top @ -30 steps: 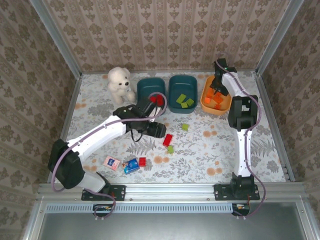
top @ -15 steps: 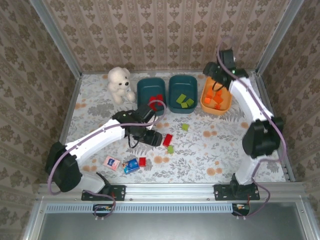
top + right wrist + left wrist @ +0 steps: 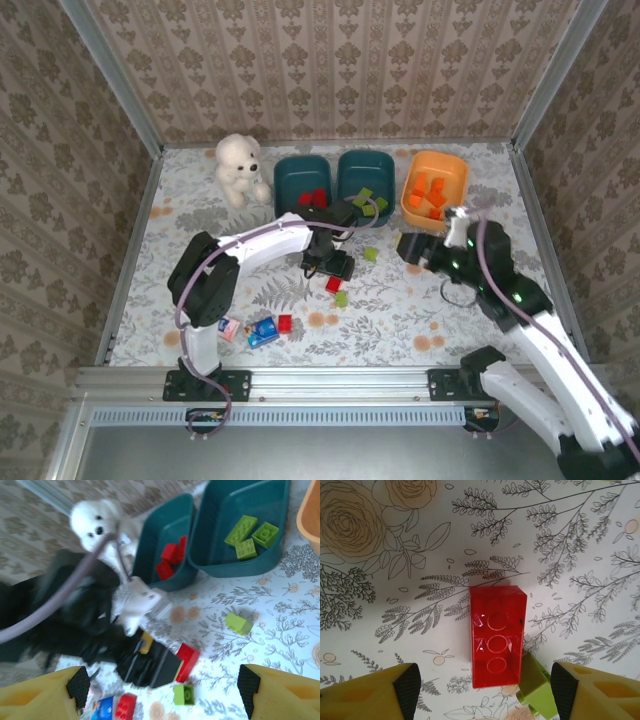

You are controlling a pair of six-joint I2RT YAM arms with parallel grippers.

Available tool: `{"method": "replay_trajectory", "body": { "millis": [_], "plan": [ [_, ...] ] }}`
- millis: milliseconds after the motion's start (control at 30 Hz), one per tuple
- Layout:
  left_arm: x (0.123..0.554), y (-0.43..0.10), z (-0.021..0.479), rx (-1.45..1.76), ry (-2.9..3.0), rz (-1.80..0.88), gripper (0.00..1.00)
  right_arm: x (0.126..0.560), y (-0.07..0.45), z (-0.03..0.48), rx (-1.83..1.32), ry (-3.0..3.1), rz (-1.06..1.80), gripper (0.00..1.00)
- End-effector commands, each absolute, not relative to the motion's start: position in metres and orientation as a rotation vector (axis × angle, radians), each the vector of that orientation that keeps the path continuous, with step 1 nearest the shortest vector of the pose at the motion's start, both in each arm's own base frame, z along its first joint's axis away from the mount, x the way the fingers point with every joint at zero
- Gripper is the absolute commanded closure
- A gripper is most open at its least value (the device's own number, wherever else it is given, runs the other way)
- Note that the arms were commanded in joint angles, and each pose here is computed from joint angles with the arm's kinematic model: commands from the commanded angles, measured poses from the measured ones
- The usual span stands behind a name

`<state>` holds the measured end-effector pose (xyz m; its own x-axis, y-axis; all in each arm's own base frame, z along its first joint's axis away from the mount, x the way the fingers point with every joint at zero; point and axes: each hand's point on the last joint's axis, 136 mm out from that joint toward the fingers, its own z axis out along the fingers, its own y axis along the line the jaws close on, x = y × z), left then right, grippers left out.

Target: Sort the legos into containers by color

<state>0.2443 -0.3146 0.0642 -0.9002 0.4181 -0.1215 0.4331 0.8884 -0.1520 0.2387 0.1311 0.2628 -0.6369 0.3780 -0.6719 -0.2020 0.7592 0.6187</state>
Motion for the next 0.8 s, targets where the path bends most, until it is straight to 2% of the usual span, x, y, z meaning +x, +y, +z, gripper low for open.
{"method": "replay_trajectory", "body": {
  "millis": [0, 233, 433, 533, 767],
  "plan": [
    [0.243, -0.315, 0.061, 0.679, 2.986, -0.195, 0.28, 0.200, 0.117, 0.233, 0.169, 2.211, 0.836, 0.19],
    [0.241, -0.326, 0.043, 0.766, 3.003, -0.125, 0.31, 0.193, 0.109, 0.246, 0.188, 2.173, 0.813, 0.20],
    [0.244, -0.320, 0.029, 0.788, 2.998, -0.025, 0.46, 0.202, 0.114, 0.252, 0.180, 2.163, 0.830, 0.20],
    [0.246, -0.319, 0.023, 0.802, 2.991, 0.003, 0.48, 0.203, 0.116, 0.251, 0.174, 2.168, 0.834, 0.20],
    [0.251, -0.322, 0.022, 0.838, 2.948, 0.033, 0.63, 0.206, 0.117, 0.251, 0.181, 2.173, 0.840, 0.20]
  ]
}}
